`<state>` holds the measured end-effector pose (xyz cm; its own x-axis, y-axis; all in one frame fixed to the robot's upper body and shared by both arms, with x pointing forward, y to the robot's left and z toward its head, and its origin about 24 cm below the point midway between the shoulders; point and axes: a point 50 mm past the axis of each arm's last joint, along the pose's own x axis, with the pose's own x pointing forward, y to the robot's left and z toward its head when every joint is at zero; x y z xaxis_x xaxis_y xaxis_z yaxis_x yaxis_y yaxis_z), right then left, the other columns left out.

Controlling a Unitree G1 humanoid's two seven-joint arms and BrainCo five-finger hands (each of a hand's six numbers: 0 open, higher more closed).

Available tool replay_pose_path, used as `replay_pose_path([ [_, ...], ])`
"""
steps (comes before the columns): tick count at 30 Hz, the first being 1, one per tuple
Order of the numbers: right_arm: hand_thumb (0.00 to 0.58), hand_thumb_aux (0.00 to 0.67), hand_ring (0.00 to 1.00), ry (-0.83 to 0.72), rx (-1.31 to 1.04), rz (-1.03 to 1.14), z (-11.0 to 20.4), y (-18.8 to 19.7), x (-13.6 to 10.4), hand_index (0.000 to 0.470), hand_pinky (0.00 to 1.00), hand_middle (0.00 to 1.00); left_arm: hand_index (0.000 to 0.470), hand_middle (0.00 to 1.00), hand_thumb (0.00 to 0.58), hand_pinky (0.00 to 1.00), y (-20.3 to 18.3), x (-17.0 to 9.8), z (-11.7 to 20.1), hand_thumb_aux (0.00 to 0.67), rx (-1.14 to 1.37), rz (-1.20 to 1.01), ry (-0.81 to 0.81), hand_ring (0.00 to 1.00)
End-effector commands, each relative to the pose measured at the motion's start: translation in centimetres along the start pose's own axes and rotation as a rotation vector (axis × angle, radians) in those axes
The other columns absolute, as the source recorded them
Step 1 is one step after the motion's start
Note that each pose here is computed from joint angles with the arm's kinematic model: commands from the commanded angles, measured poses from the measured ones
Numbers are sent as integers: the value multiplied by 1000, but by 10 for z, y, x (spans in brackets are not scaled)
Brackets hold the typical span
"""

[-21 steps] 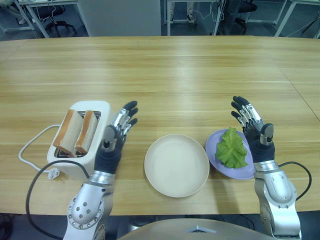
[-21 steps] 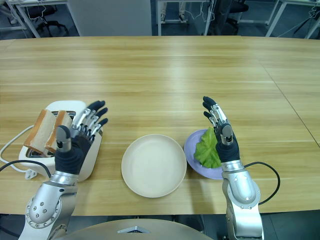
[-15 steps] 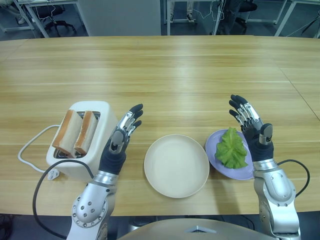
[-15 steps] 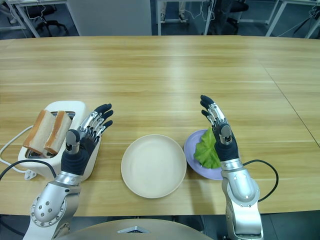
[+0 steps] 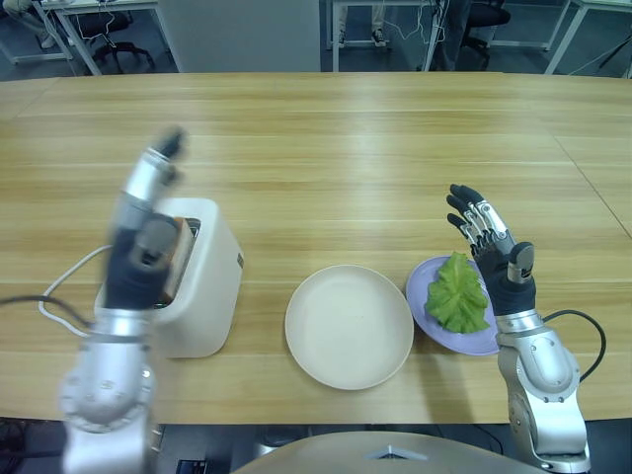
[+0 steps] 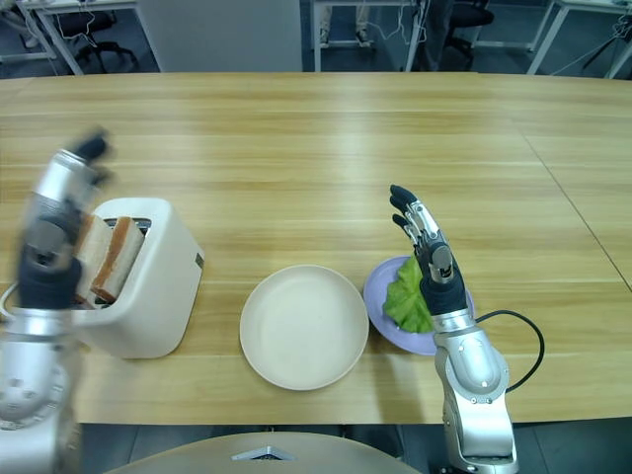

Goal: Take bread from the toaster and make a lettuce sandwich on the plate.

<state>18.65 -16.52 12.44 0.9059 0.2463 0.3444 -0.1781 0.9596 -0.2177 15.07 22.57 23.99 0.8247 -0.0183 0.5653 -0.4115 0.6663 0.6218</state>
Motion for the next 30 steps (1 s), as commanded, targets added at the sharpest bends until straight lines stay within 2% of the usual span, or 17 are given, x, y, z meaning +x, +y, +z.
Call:
replay_pose_path([
  [1,0,0,0,22,-21,-12,-4,-3,0,0,0,0,0,0,0,0,25,6,-8,0,288,43,69,0],
  [3,0,0,0,24,-27,-12,-4,-4,-1,0,0,0,0,0,0,0,28,7,-17,0,404,20,120,0],
  [6,0,0,0,23,-39,-12,-4,-6,0,0,0,0,0,0,0,0,22,-1,-49,0,595,-101,280,0],
  [12,0,0,0,18,-52,-8,-3,-9,1,0,0,0,0,0,0,0,-3,-40,-103,0,742,-431,575,0],
  [18,0,0,0,21,-64,-1,-2,-11,-1,0,0,0,0,0,0,0,-14,-61,-122,0,774,-592,695,0],
  [25,0,0,0,20,-68,4,-1,-11,-1,0,0,0,0,0,0,0,-14,-68,-129,0,788,-617,753,0],
  [26,0,0,0,20,-68,6,-1,-11,-1,0,0,0,96,0,216,0,-15,-67,-129,139,774,-612,754,0],
  [27,0,0,0,20,-68,8,-1,-11,-1,0,0,0,233,0,438,0,-16,-67,-129,339,760,-606,752,0],
  [28,0,0,0,20,-69,8,-1,-11,-1,0,0,0,256,0,466,0,-17,-65,-128,373,740,-597,749,0],
  [29,0,0,0,20,-69,8,0,-11,-1,0,0,0,325,0,530,0,-18,-64,-128,473,717,-586,742,0],
  [30,0,0,0,20,-69,9,0,-11,-2,0,0,0,451,0,580,0,-20,-62,-127,657,678,-570,733,0],
])
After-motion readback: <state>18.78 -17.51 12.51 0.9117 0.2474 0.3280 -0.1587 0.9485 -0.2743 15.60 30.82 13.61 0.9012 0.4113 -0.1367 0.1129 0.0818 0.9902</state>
